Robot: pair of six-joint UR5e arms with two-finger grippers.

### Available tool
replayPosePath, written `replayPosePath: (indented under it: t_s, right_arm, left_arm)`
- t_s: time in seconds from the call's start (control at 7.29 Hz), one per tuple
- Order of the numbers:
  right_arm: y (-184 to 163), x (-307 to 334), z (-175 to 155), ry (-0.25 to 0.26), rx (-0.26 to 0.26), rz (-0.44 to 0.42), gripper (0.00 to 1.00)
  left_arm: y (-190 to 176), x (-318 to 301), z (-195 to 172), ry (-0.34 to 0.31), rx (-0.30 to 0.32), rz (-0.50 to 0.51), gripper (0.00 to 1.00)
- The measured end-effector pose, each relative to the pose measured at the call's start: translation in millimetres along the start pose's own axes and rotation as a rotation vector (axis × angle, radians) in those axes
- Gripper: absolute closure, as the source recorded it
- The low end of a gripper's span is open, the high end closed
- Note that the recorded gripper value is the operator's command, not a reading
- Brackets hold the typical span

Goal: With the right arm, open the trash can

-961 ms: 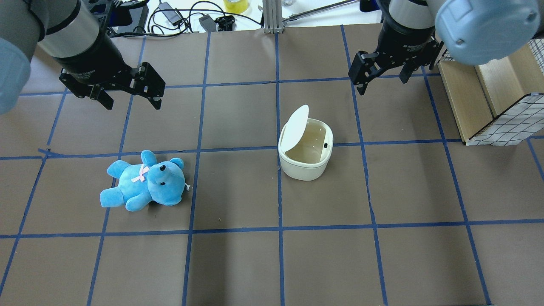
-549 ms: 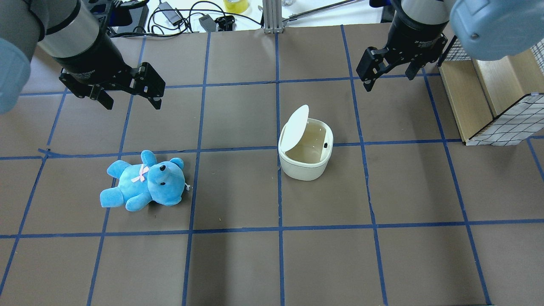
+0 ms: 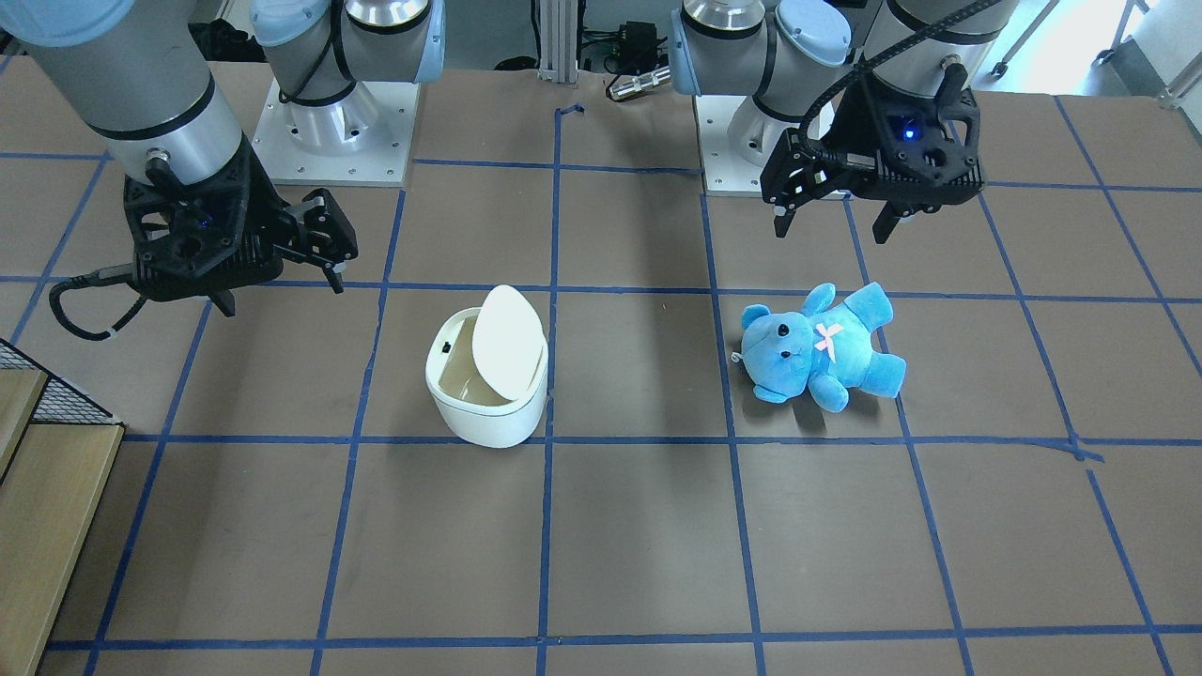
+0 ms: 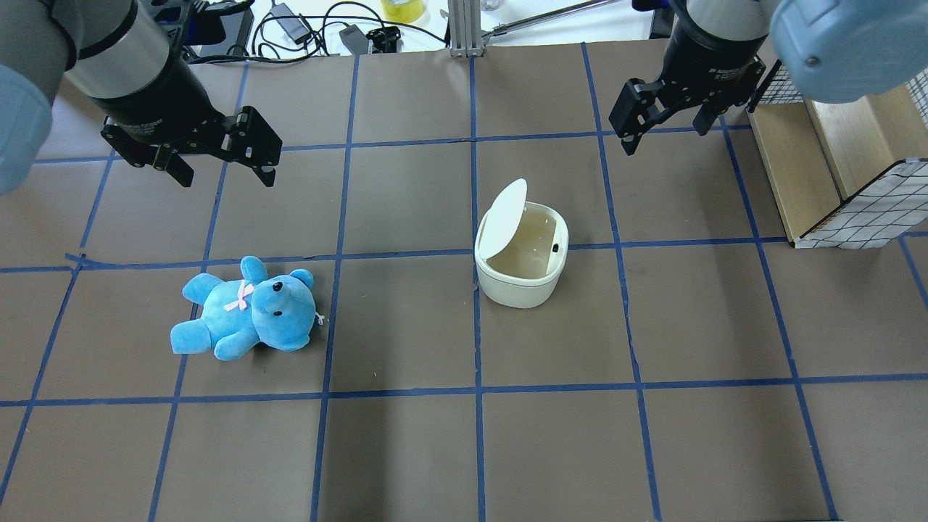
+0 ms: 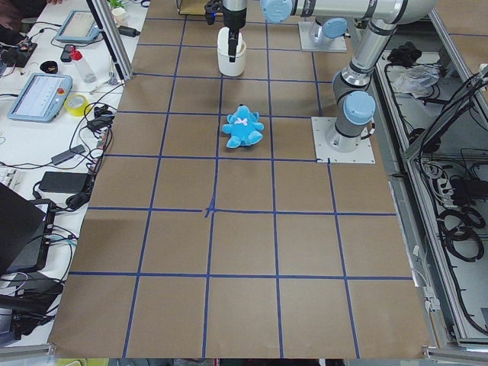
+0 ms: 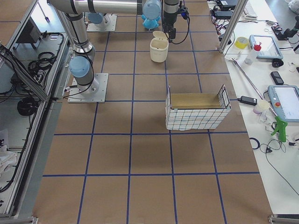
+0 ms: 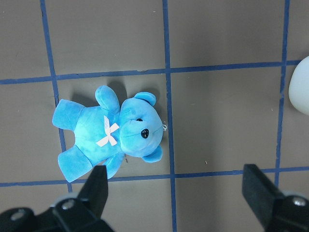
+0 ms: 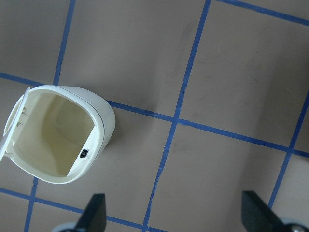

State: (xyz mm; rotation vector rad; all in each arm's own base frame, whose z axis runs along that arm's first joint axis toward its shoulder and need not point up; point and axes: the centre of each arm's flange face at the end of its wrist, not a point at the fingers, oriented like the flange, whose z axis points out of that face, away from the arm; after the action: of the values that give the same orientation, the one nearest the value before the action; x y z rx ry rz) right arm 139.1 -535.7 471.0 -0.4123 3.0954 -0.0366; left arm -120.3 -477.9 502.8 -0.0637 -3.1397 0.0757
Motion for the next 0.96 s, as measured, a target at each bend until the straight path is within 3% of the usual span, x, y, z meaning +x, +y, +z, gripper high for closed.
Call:
replayPosePath:
  t_s: [0.96]
  right_arm:
    - [8, 20, -5, 0.014, -0.022, 0.073, 0.0]
  left_arm:
    - [0, 0, 0, 0.0, 0.0, 0.0, 0.0]
